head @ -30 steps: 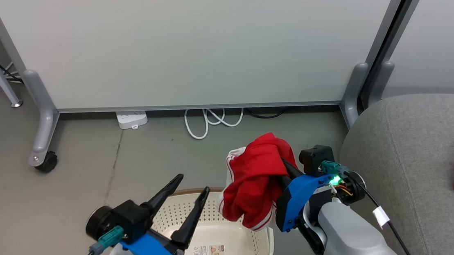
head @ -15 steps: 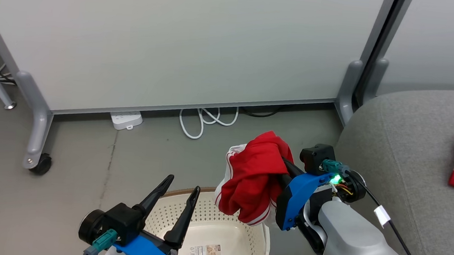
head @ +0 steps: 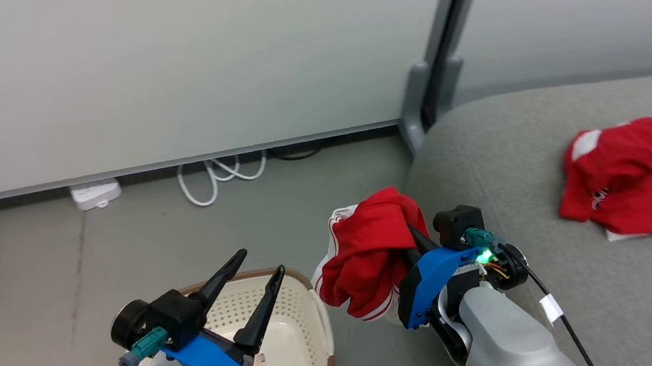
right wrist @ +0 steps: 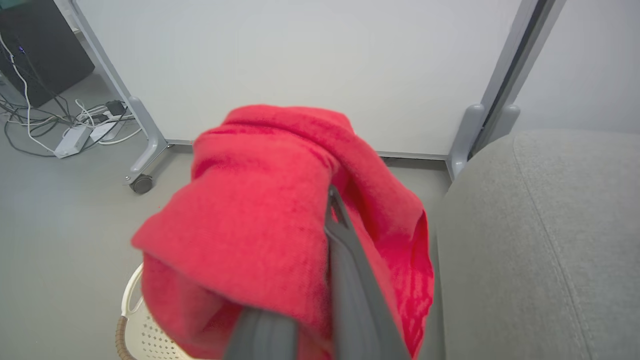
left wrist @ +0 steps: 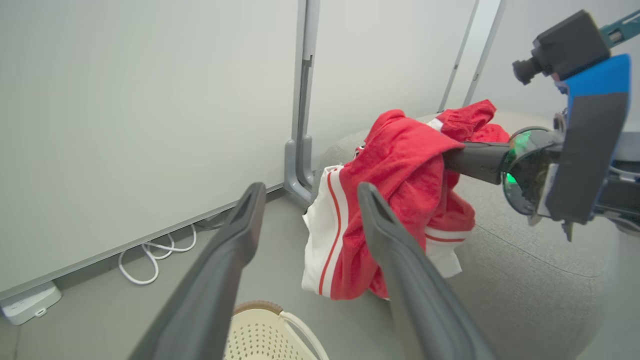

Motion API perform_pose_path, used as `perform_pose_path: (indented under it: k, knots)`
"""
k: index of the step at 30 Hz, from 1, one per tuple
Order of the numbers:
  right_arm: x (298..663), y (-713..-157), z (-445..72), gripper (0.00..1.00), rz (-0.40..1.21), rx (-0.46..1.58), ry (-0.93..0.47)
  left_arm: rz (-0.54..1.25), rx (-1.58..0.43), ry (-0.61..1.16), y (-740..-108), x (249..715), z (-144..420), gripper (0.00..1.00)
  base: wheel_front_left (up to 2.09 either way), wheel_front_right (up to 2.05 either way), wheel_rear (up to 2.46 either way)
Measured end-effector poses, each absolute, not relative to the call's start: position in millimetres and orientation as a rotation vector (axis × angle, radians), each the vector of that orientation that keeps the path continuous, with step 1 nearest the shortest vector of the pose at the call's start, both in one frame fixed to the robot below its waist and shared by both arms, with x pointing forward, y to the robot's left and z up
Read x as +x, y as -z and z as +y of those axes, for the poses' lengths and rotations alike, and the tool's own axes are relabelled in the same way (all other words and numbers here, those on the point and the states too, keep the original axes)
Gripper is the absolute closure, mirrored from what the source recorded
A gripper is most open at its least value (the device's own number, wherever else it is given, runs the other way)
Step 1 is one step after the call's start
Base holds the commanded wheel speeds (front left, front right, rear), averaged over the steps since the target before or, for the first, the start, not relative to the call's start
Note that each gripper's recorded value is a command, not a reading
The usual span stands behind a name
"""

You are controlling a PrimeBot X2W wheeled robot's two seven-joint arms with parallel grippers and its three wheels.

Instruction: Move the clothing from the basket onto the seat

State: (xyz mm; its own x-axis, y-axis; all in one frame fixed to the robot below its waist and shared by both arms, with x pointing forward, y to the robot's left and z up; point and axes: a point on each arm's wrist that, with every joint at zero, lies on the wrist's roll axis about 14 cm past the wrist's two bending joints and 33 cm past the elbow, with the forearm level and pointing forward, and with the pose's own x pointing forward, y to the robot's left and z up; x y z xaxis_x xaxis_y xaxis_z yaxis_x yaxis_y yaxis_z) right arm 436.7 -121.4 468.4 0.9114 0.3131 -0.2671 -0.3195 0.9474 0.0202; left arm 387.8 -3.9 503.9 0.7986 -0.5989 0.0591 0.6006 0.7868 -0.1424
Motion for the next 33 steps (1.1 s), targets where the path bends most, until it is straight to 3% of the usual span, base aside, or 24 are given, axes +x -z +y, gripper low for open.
perform_pose_path:
  k: [19, 33]
  knots:
    - [383, -459, -241, 1.0, 0.294, 0.027, 0.003, 0.034, -0.172, 0.955, -493, 378, -111, 0.0, 0.0, 0.0, 0.0]
    - [365, -456, -268, 1.0, 0.3, 0.052, 0.092, 0.046, -0.177, 1.054, -492, 368, -140, 0.0, 0.0, 0.0, 0.0]
